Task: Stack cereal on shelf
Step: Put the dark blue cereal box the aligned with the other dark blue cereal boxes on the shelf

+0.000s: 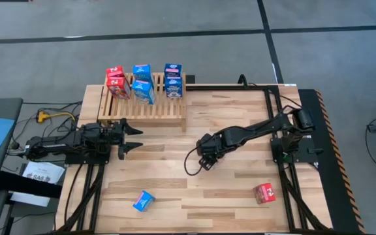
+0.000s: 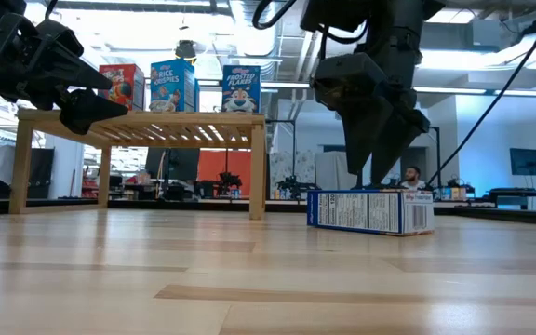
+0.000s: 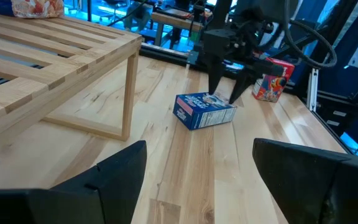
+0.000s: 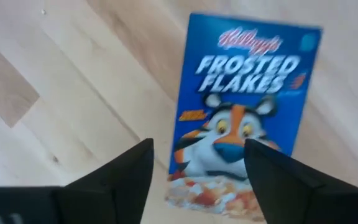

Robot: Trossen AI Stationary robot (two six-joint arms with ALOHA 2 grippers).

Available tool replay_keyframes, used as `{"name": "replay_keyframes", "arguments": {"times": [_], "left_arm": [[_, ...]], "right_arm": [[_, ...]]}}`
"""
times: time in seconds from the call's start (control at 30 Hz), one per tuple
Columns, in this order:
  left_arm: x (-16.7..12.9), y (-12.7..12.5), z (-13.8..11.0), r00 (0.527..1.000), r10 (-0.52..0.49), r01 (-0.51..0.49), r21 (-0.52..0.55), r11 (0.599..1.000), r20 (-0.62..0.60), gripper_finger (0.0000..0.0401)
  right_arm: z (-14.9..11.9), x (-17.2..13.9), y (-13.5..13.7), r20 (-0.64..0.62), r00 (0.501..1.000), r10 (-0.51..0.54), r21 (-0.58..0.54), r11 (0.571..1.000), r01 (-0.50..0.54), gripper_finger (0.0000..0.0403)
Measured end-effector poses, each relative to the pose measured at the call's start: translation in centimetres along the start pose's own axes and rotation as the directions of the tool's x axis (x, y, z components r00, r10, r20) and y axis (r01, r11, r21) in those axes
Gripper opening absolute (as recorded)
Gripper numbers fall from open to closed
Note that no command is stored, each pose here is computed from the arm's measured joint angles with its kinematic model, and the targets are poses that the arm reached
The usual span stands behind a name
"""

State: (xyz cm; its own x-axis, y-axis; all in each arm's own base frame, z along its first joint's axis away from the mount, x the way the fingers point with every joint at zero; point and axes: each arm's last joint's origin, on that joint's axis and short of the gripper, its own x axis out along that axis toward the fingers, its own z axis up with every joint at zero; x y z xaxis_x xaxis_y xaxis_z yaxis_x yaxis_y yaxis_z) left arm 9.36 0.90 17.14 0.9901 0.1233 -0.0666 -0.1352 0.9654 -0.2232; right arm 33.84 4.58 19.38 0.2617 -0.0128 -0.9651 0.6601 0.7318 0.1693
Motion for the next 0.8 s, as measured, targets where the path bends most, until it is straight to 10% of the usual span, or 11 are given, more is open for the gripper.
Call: {"name": "replay_keyframes", "arguments": {"times": [0.37, 0.8], "left_arm": [[0.0, 0.0, 0.0, 1.000, 0.000, 0.000, 0.000, 1.000, 0.000, 0.0283], [0.0, 0.0, 0.0, 1.000, 0.000, 0.000, 0.000, 1.000, 0.000, 0.0283]], "right_arm": [[-0.6, 1.1, 0.5, 0.008, 0.997, -0.076, 0.013, 0.997, 0.076, 0.0341], [-0.4, 3.3, 1.4, 0.005, 0.961, -0.277, -0.014, 0.961, 0.277, 0.0309]]}}
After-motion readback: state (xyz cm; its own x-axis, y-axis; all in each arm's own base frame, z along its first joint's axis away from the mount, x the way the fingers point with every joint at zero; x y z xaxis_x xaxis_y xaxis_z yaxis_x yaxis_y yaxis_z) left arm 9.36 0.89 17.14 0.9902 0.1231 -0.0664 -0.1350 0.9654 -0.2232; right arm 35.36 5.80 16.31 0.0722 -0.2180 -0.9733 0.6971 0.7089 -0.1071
